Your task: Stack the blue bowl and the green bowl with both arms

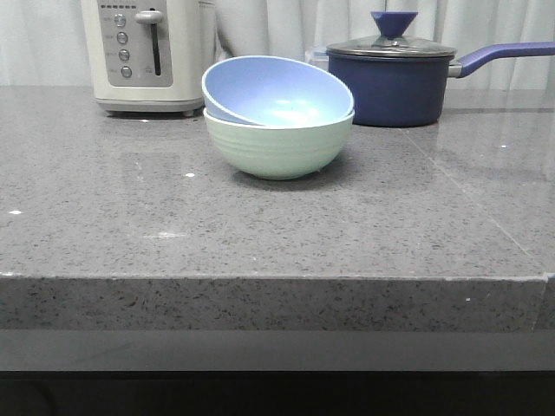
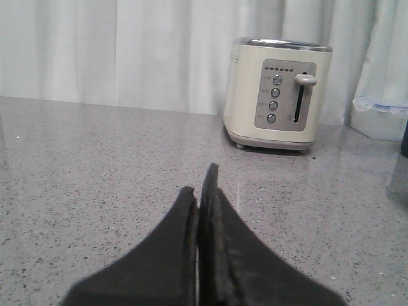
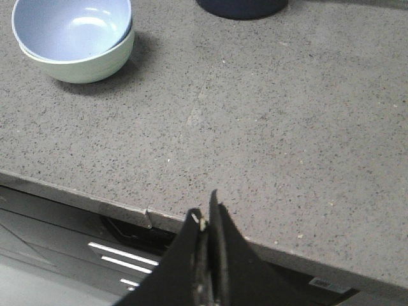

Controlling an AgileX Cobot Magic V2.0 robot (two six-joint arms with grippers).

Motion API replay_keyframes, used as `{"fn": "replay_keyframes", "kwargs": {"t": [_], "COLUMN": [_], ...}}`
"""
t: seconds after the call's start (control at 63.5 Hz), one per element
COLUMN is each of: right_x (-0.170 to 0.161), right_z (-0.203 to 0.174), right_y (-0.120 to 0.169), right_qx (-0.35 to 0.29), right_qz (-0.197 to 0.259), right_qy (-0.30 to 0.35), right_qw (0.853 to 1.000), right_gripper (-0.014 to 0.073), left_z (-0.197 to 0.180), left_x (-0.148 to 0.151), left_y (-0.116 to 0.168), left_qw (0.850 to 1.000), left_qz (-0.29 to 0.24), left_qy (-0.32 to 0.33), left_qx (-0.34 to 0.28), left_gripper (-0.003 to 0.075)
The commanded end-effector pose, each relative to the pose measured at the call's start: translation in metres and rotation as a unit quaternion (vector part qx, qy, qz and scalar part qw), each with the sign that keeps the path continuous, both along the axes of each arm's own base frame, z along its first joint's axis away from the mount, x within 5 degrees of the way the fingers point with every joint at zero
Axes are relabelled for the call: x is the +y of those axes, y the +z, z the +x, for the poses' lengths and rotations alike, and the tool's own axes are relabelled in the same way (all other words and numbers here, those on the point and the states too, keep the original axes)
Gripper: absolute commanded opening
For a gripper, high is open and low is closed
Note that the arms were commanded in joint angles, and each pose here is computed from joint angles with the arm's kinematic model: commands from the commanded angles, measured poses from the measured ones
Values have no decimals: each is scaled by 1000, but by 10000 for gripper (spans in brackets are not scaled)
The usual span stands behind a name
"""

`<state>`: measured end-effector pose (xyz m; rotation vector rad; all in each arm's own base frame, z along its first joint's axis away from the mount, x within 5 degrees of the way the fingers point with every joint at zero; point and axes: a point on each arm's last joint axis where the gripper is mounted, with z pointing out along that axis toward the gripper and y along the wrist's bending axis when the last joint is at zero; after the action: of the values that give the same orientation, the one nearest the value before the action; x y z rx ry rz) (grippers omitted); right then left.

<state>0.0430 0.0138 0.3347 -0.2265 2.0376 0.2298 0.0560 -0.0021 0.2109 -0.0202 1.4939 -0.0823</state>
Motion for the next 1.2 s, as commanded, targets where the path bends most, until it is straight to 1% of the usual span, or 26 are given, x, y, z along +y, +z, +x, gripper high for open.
{"fn": "replay_keyframes", "kwargs": {"t": [0.0,0.079,0.157,0.283,0.394,0.488,0.598,0.645,1.181], "right_x": [-4,-7,-9,-11,-13,-13,-14,-14,-15], "right_z": [1,3,6,10,12,10,11,11,11], "right_y": [6,-8,-28,-56,-86,-103,-120,-122,-123], "right_qx": [-60,-102,-144,-235,-272,-294,-300,-293,-291], "right_qz": [-5,-4,0,10,12,14,14,12,11], "right_qy": [-25,-57,-81,-111,-127,-130,-136,-141,-144], "right_qw": [998,993,986,966,954,947,944,946,946], "right_gripper": [-54,-55,-55,-55,-55,-55,-55,-55,-55], "left_z": [-2,-2,-2,-2,-2,-2,-2,-2,-2], "left_x": [0,0,0,0,0,0,0,0,0], "left_y": [6,6,6,6,6,6,6,6,6], "left_qw": [999,999,999,999,999,999,999,999,999], "left_qz": [-6,-6,-6,-6,-6,-6,-6,-6,-6], "left_qy": [-5,-5,-5,-5,-5,-5,-5,-5,-5], "left_qx": [-42,-42,-42,-42,-42,-42,-42,-42,-42], "left_gripper": [-20,-20,-20,-20,-20,-20,-20,-20,-20]}}
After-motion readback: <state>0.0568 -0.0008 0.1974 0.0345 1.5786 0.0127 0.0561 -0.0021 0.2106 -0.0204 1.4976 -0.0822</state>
